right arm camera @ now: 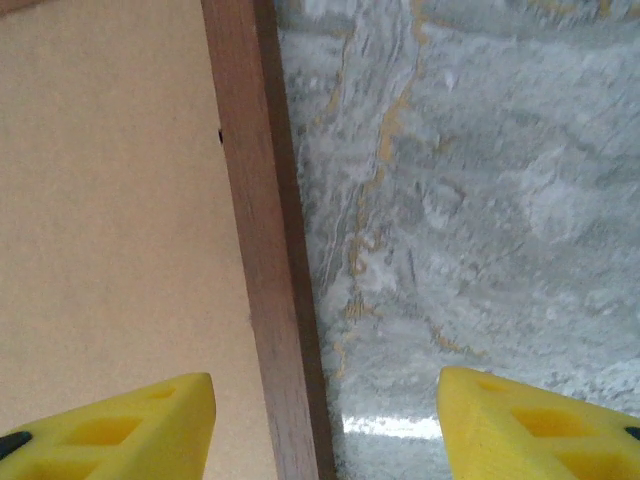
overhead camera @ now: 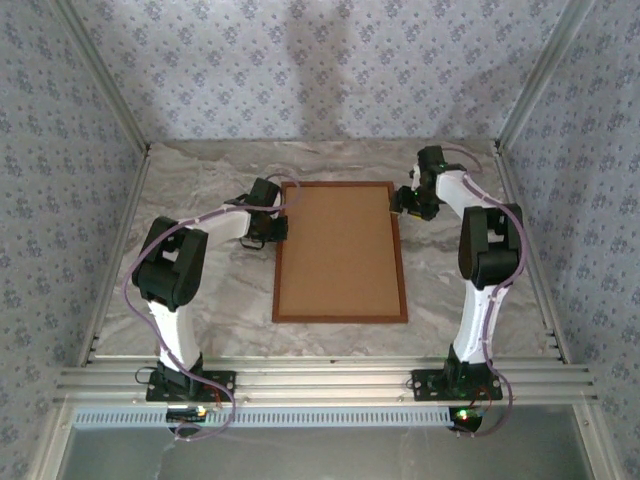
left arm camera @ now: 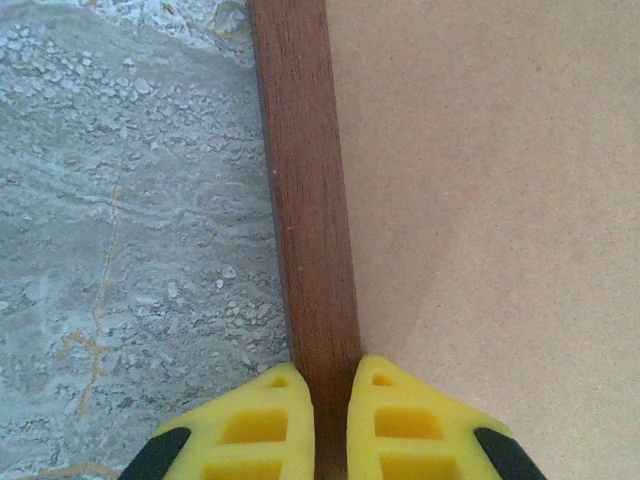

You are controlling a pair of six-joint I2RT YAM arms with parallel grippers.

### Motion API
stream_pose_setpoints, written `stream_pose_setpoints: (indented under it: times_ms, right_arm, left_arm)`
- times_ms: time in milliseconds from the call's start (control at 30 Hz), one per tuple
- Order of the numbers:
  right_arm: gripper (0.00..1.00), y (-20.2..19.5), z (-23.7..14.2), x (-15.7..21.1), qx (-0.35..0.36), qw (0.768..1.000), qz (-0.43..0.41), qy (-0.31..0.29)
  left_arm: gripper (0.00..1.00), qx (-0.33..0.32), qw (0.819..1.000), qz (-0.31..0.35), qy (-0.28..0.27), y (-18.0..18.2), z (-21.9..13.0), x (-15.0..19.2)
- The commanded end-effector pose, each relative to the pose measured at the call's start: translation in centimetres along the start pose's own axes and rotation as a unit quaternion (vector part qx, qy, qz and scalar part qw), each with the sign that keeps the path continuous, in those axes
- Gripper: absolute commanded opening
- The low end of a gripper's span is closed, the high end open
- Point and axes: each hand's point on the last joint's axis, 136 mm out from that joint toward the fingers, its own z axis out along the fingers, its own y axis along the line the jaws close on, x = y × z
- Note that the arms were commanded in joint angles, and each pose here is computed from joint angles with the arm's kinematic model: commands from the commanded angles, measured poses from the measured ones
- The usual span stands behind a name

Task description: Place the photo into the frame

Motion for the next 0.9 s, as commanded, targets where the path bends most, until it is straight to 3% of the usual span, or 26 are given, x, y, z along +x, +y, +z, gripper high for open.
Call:
stream_pose_setpoints:
  times_ms: [0, 433, 867]
  right_arm:
    - [0.62, -0.3, -0.4, -1.7, 0.028, 0.999, -0.019, -0.004]
    - [0.62, -0.8, 1.8, -2.4, 0.038, 0.999, -0.025, 0.026]
    - [0.60, -3.4, 0.0, 0.2, 0.071, 0.997, 0.008, 0.026]
  left_arm:
    - [0.04, -0.021, 0.993, 0.030, 0.109, 1.1, 1.3, 6.6]
    - [0.04, -0.021, 0.988, 0.091, 0.119, -0.9, 1.3, 8.0]
    - [0.04, -0.035, 0.989, 0.089, 0.117, -0.6, 1.2, 7.8]
